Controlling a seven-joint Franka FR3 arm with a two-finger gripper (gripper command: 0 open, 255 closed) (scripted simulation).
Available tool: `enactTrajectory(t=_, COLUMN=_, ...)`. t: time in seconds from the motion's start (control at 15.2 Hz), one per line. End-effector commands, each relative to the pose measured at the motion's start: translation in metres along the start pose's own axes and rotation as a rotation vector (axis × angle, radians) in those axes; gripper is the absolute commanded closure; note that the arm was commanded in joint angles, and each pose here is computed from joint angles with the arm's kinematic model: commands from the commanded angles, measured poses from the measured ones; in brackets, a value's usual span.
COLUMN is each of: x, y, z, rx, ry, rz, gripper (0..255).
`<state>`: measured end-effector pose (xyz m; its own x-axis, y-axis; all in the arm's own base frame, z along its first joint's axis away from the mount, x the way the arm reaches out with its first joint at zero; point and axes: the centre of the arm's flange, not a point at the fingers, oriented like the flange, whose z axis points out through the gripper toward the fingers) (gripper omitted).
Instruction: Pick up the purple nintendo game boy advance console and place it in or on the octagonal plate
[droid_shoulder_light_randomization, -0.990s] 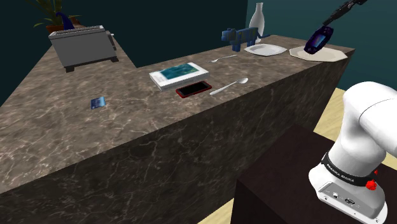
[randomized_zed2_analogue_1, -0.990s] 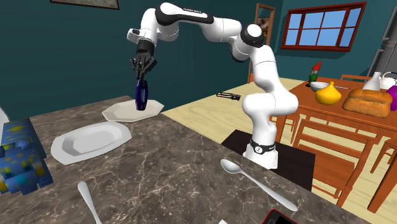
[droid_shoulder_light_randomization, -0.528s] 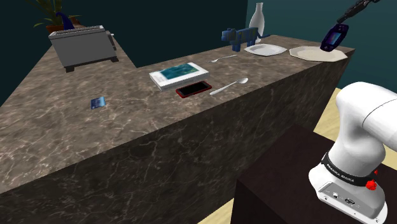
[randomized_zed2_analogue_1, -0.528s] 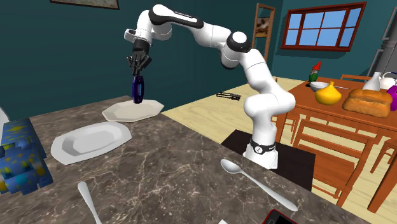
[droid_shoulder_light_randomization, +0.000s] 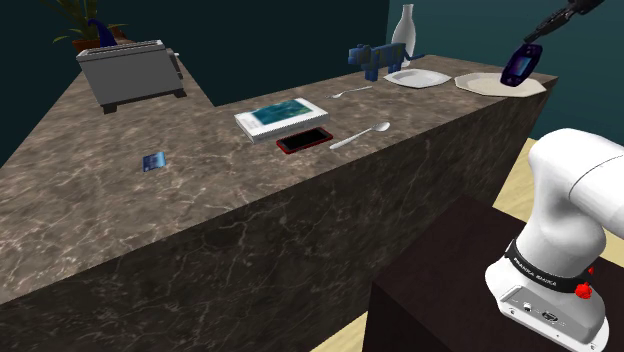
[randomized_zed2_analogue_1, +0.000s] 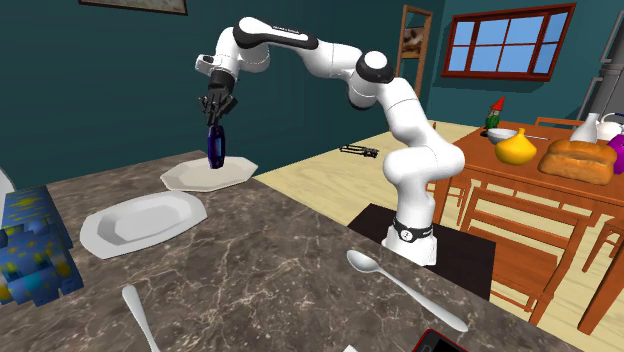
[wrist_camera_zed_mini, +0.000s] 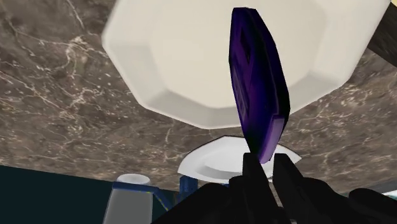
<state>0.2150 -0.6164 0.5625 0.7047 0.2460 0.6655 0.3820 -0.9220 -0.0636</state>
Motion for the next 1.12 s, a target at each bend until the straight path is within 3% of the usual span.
enactTrajectory(t=0.0, x=-0.02, y=0.001, z=0.012, rx=-0.005, ry=-0.052, rz=0.005, gripper=255)
enactTrajectory(t=0.59, x=-0.052, y=0.004, z=0.048, rx=-0.005, ry=-0.052, rz=0.005, gripper=255)
enactTrajectory(t=1.06, x=-0.052, y=0.004, z=0.048, rx=-0.005, ry=-0.052, rz=0.005, gripper=255)
